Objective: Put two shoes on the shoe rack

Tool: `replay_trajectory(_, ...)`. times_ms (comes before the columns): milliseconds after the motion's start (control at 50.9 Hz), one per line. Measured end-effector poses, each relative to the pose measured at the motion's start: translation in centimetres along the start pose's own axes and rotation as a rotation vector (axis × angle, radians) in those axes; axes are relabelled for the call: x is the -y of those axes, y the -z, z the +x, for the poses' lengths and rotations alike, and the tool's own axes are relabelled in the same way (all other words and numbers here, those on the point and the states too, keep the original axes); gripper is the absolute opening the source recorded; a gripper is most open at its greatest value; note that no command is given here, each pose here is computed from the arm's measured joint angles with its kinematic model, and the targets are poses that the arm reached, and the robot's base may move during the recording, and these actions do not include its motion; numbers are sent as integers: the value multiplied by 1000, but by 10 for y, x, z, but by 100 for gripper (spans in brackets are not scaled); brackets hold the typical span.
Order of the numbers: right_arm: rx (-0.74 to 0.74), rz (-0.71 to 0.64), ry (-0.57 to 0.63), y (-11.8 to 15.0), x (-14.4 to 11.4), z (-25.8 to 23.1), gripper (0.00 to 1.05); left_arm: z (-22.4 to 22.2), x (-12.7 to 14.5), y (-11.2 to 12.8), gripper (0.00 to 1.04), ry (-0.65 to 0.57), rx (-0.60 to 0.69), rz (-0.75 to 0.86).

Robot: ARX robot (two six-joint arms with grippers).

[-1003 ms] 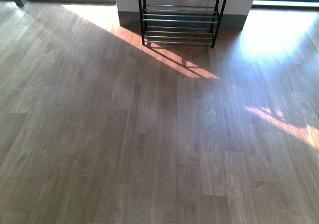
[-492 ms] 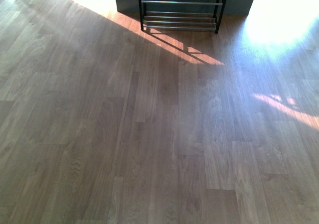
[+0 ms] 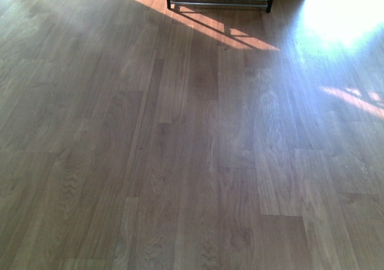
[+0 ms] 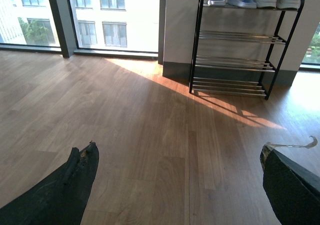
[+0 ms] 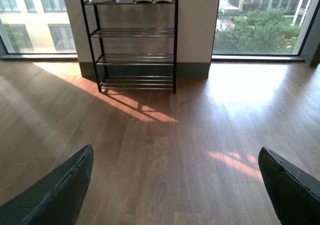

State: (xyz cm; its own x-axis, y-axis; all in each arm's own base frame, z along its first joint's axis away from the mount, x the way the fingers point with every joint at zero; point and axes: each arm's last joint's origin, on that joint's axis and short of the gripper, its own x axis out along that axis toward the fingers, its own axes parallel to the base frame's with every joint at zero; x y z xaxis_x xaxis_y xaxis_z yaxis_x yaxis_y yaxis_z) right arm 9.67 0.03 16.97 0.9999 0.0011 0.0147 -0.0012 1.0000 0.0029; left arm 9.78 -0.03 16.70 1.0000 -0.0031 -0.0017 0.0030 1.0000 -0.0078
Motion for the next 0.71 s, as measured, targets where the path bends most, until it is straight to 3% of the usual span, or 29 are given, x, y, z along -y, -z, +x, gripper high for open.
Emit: replay_trajectory(708,0,0,0,0,0,0,96,0,0,0,95,0,0,0)
